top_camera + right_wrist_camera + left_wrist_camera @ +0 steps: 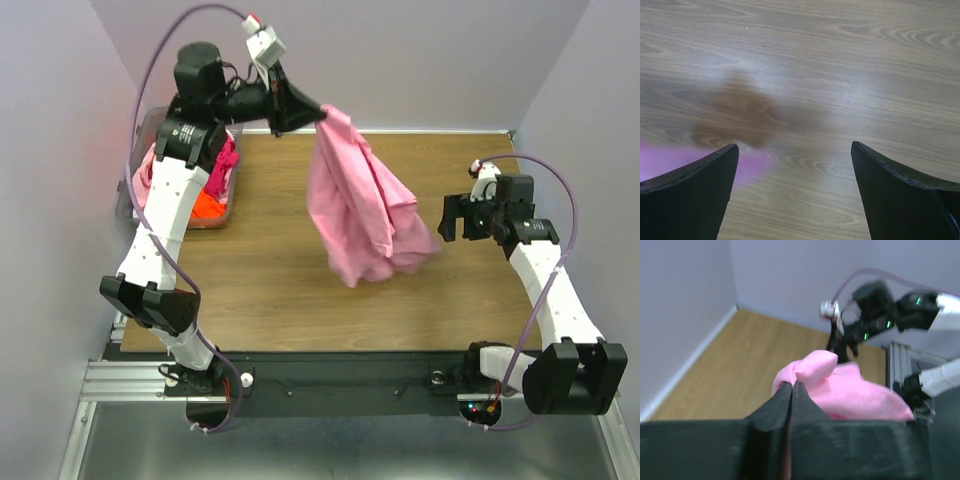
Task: Fold and stack the t-shirts
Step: Move the tshirt to the center of the board
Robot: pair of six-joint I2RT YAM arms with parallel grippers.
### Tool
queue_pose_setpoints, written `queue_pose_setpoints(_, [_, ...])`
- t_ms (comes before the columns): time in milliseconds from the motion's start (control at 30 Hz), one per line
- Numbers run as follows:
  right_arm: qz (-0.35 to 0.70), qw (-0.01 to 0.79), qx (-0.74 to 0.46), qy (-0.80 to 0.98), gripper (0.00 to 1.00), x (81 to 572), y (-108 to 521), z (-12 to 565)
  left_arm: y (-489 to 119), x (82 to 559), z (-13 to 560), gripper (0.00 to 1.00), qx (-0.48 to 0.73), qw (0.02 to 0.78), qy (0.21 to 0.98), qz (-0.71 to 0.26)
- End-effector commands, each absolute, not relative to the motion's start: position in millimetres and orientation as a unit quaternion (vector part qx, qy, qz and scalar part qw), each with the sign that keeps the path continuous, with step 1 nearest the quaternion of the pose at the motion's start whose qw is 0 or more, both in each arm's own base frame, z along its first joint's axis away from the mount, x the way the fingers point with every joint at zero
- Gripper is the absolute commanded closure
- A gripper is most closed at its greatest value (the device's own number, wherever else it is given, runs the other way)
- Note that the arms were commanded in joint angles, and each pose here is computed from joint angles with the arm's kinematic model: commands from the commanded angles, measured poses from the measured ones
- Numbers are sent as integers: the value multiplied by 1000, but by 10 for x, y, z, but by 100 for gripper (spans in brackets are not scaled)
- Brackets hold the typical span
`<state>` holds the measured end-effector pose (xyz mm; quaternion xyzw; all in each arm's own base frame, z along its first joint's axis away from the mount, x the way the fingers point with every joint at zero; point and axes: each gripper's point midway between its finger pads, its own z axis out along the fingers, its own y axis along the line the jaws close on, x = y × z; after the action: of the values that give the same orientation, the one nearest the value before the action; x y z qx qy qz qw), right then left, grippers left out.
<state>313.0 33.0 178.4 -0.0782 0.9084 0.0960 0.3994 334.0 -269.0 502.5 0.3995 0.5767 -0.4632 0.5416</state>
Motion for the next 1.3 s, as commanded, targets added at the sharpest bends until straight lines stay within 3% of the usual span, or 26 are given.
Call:
queue_pose_setpoints(0, [96, 430, -104, 892, 0, 3122, 345, 2069, -2345, 3502, 4272, 77, 399, 498, 628, -446])
queue_pose_setpoints(33, [96, 427, -108, 893, 0, 3099, 348, 2068, -2125, 3645, 3772, 67, 361, 460, 684, -437])
queue_pose_setpoints(100, [102, 424, -126, 891, 0, 3075, 381, 2075, -1817, 3826, 3301, 55, 338, 443, 729, -397])
queue_pose_setpoints(133, [106, 414, -132, 895, 0, 3051, 392, 2036, -1565, 3905, 2970, 44, 323, 426, 756, -379])
queue_pose_setpoints(167, [109, 408, -138, 896, 0, 3039, 404, 2017, -1548, 3893, 2851, 23, 325, 417, 762, -375])
queue_pose_setpoints(200, [113, 401, -144, 897, 0, 3034, 417, 1985, -1404, 3938, 2736, 14, 314, 414, 777, -356])
queue_pose_setpoints(333, [134, 366, -155, 908, 0, 2986, 477, 1788, -1318, 3838, 2512, 14, 326, 408, 790, -322])
queue_pose_setpoints(500, [173, 325, -159, 916, 6, 2905, 587, 1601, -1698, 3353, 2106, 29, 375, 353, 795, -320])
queue_pose_setpoints(600, [202, 301, -160, 918, 11, 2832, 671, 1498, -2058, 2961, 1762, 32, 385, 313, 797, -345])
queue_pose_setpoints(733, [210, 266, -153, 928, 15, 2818, 678, 1283, -2425, 2665, 1411, 29, 419, 300, 786, -343])
queue_pose_setpoints(867, [187, 234, -137, 944, 18, 2811, 582, 1067, -2855, 2625, 1466, 23, 477, 329, 756, -304])
queue_pose_setpoints(1100, [71, 208, -155, 963, 18, 2842, 158, 895, -3686, 2800, 1543, 19, 558, 378, 702, -230])
queue_pose_setpoints(1267, [67, 166, -178, 968, 14, 2626, 97, 832, -4191, 2941, 1441, 15, 597, 392, 669, -206])
